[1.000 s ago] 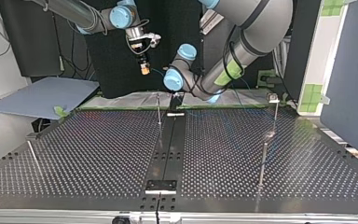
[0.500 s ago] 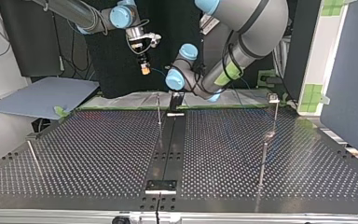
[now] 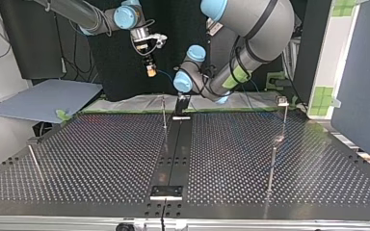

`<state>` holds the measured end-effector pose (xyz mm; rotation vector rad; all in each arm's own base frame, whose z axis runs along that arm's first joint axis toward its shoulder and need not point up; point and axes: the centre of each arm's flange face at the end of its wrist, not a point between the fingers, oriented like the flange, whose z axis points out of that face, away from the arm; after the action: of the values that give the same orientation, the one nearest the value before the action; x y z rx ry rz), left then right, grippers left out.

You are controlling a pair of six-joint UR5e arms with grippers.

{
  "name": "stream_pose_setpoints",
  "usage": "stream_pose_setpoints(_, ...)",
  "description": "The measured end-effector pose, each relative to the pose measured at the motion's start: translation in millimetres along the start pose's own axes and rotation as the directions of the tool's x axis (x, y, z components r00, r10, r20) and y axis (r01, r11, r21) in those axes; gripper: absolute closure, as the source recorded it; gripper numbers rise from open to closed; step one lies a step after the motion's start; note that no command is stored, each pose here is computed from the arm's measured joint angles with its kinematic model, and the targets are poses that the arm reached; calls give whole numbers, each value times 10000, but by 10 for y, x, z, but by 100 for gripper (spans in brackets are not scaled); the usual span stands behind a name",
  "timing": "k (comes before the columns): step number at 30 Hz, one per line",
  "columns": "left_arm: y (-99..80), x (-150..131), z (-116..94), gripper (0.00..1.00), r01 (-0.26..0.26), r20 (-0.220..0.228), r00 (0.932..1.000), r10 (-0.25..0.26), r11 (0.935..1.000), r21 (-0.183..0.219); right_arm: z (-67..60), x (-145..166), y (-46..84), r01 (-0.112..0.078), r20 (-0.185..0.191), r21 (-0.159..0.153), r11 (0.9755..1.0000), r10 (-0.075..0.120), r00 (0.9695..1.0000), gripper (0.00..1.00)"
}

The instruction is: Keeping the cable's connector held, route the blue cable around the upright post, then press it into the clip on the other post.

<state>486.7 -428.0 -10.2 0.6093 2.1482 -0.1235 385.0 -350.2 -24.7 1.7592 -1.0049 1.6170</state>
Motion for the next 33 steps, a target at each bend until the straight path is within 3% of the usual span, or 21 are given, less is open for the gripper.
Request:
stream_pose_setpoints(1,4,0,-1,55,-60,-2,10000,60,10000,-63,0,-1,0,-2,2,3,10000,2,10000,100)
stream_pose_setpoints(2,8,1,-2,73,-146,-6,9999,146,9998,-157,0,-1,-1,-3,2,6,10000,3,10000,100)
stream_pose_setpoints(3,11,2,-3,73,-204,-13,9998,204,9995,-225,1,-1,-1,-3,1,7,10000,3,10000,100)
stream_pose_setpoints(5,11,3,-6,89,-295,-22,9996,295,9990,-326,0,-2,-4,-3,6,14,10000,3,10000,100)
stream_pose_setpoints(6,10,3,-7,89,-317,-24,9995,316,9989,-348,0,-2,-3,-3,8,13,10000,3,10000,100)
stream_pose_setpoints(7,9,3,-8,100,-330,-25,9995,330,9988,-362,0,-2,-3,-4,13,13,10000,4,10000,100)
stream_pose_setpoints(14,-5,2,-13,100,-392,-21,9992,391,9986,-368,-1,-4,17,-28,48,-46,10000,28,10000,100)
stream_pose_setpoints(21,-33,-83,-51,100,-368,188,9991,374,9988,-337,13,2,91,-89,59,-325,9994,91,9999,100)
stream_pose_setpoints(33,-102,-161,-36,100,-131,769,9969,158,9993,-358,42,15,271,-174,140,-927,9955,187,9997,100)
